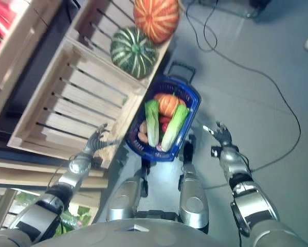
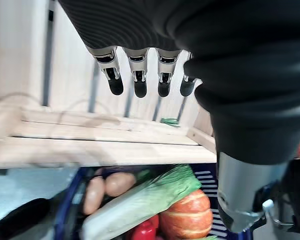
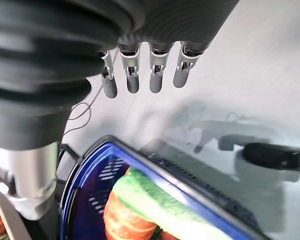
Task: Pick up fruits and vegetables into the basket
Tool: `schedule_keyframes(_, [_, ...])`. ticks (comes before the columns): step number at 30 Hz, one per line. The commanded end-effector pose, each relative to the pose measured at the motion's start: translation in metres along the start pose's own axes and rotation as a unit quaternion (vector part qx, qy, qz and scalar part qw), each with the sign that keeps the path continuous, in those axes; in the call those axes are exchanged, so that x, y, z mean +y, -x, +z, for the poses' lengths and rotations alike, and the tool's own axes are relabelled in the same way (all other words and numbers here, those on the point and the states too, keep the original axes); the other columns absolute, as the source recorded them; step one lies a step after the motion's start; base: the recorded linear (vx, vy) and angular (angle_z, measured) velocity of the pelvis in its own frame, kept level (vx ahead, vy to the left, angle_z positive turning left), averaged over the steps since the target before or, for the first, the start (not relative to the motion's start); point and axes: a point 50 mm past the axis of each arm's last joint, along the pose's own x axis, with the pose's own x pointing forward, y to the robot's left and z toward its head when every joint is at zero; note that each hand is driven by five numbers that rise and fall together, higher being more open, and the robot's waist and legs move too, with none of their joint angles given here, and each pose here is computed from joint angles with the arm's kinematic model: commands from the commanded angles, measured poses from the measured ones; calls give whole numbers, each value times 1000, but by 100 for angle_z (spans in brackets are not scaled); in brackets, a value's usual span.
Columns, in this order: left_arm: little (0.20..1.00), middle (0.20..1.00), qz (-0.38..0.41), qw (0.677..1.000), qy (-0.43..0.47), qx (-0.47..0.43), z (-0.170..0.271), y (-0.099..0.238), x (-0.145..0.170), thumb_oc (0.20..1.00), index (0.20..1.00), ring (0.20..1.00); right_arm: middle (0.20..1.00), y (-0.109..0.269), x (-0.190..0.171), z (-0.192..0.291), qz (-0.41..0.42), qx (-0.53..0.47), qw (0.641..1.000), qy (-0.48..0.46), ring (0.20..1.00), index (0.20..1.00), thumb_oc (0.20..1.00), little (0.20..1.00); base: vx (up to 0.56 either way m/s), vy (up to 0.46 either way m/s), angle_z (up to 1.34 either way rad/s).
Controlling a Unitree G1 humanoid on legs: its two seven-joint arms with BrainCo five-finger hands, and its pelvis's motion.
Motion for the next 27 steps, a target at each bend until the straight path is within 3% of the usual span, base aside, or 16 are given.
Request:
schedule_keyframes(1, [1000, 1000, -46, 994, -21, 100, -50, 25, -11, 1000, 1000, 1000, 1000, 19, -4, -56, 10, 85, 996, 17, 1000, 1000, 1000, 1000, 156, 20, -20])
schedule_keyframes(5, [1000, 1000, -80, 982, -11, 172, -79, 43, -20, 1000, 1000, 1000, 1000, 40, -6, -99, 32, 186, 981, 36, 1000, 1000, 1000, 1000, 152, 22, -10])
schedule_keyframes(13, [1000, 1000, -114, 969, -16, 219, -94, 54, -29, 1000, 1000, 1000, 1000, 68, -8, -143, 42, 301, 952, 43, 1000, 1000, 1000, 1000, 60, 15, -4])
schedule_keyframes(27, [1000, 1000, -130, 960, 2, 248, -99, 57, -33, 1000, 1000, 1000, 1000, 75, -5, -152, 65, 337, 937, 70, 1000, 1000, 1000, 1000, 0, 0, 0])
